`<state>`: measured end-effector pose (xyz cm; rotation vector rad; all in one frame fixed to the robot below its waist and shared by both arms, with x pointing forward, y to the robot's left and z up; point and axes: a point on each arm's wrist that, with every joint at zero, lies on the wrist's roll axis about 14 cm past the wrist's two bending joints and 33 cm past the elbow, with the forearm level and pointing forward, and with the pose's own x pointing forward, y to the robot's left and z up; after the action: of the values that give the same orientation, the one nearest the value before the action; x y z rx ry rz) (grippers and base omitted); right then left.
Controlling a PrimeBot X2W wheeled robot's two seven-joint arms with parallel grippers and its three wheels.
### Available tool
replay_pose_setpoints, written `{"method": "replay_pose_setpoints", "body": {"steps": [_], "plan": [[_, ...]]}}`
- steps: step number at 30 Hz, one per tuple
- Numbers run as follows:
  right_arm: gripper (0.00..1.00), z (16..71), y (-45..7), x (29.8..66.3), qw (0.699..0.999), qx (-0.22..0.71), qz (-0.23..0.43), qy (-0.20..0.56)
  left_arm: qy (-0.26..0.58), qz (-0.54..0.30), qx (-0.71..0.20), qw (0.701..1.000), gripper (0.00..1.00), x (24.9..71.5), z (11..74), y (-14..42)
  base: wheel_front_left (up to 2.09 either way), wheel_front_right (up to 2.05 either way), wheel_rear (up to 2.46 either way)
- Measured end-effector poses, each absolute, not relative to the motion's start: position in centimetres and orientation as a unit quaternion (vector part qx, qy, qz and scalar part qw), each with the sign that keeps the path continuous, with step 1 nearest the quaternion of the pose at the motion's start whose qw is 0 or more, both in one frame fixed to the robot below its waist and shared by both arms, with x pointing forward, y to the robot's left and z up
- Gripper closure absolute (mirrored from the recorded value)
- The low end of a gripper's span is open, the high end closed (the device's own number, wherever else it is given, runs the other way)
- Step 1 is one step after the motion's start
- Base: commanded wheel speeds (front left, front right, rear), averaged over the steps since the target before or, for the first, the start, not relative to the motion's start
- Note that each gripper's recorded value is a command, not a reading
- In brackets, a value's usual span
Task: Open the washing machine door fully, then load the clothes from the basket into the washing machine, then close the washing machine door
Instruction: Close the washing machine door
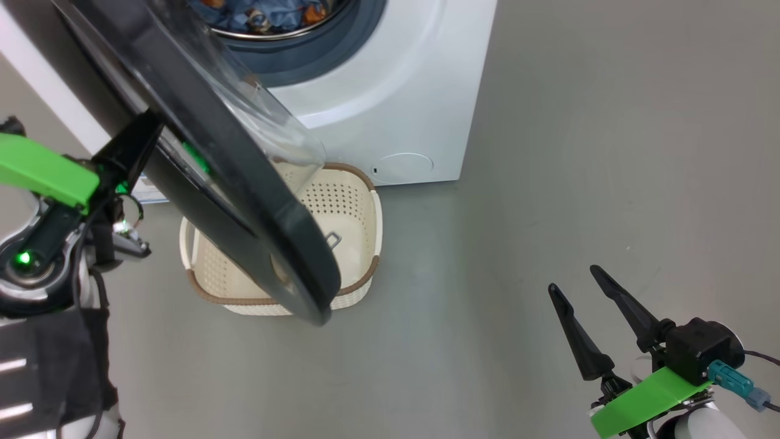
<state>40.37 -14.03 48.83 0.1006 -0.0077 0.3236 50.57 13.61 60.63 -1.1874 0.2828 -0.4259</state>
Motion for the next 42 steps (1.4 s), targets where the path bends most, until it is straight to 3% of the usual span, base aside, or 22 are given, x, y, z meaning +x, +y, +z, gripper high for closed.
{"method": "replay_pose_setpoints", "body": {"steps": [14,27,28,30,31,32,42], "plan": [[0.0,48.9,-15.1,39.9,0.988,0.049,0.144,-0.004,0.124,-0.213,-0.536,0.807,1.0,52.5,60.5,11.2,0.0,0.0,0.0],[0.0,50.3,-15.1,39.4,0.989,0.051,0.139,-0.024,0.087,-0.181,-0.459,0.865,1.0,50.3,60.3,14.1,0.0,0.0,0.0],[0.0,50.3,-15.1,39.3,0.989,0.051,0.139,-0.024,0.084,-0.175,-0.448,0.873,0.89,50.0,60.1,14.4,0.0,0.0,0.0],[0.0,50.2,-15.2,39.0,0.989,0.05,0.138,-0.023,0.074,-0.165,-0.433,0.883,0.58,49.3,59.9,15.2,0.0,0.0,0.0],[0.0,50.3,-15.2,38.8,0.989,0.05,0.137,-0.023,0.067,-0.161,-0.423,0.889,0.22,48.9,59.9,15.5,0.0,0.0,0.0],[0.0,50.3,-15.3,38.7,0.989,0.05,0.136,-0.023,0.06,-0.157,-0.416,0.894,0.0,48.6,60.0,15.8,0.0,0.0,0.0],[0.0,50.5,-15.7,38.0,0.99,0.048,0.13,-0.026,0.013,-0.092,-0.297,0.95,0.0,44.9,57.2,18.5,0.0,0.0,0.0]]}}
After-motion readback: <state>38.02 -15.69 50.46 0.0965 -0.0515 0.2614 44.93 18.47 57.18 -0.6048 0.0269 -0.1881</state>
